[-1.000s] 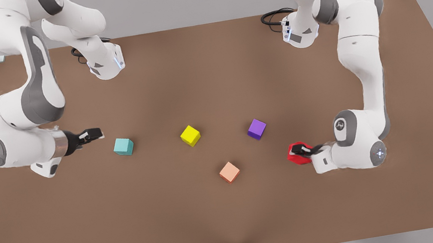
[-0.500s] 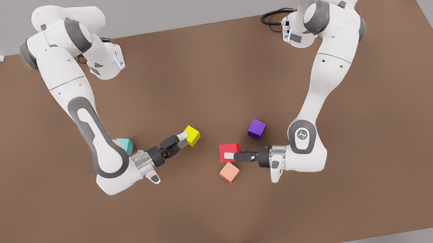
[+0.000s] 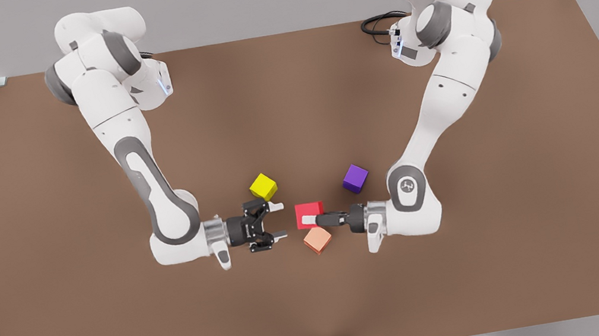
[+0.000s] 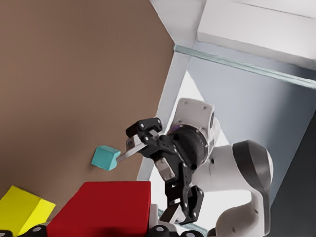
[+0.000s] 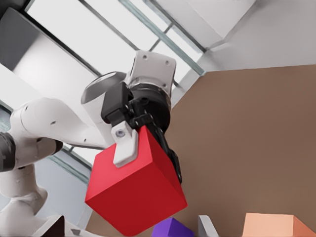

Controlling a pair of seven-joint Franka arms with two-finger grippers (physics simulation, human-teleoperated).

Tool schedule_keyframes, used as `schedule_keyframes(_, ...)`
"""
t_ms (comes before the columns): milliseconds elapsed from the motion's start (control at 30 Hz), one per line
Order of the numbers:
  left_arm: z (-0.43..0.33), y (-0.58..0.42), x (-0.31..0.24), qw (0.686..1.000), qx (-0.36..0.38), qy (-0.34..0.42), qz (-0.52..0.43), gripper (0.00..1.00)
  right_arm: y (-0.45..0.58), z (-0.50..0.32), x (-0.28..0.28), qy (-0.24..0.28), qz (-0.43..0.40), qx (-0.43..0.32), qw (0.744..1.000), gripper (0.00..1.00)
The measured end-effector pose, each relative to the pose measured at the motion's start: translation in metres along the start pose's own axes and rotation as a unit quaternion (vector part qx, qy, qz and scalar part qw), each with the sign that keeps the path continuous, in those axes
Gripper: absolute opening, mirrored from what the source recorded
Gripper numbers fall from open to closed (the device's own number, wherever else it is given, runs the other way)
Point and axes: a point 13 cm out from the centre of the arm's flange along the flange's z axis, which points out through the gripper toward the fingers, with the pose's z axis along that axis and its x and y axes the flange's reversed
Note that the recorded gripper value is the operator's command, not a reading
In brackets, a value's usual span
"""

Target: Pick up red wooden cube and pass to hand red wooden cube and place in blue wooden cube

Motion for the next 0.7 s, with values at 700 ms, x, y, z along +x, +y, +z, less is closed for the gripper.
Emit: schedule_keyframes(700, 0.01, -0.005, -0.007, 1.0, 0.008, -0.024, 0.015, 0.63, -0.001, 0.017, -0.001, -0.051, -0.198, -0.001, 0.979, 1.0)
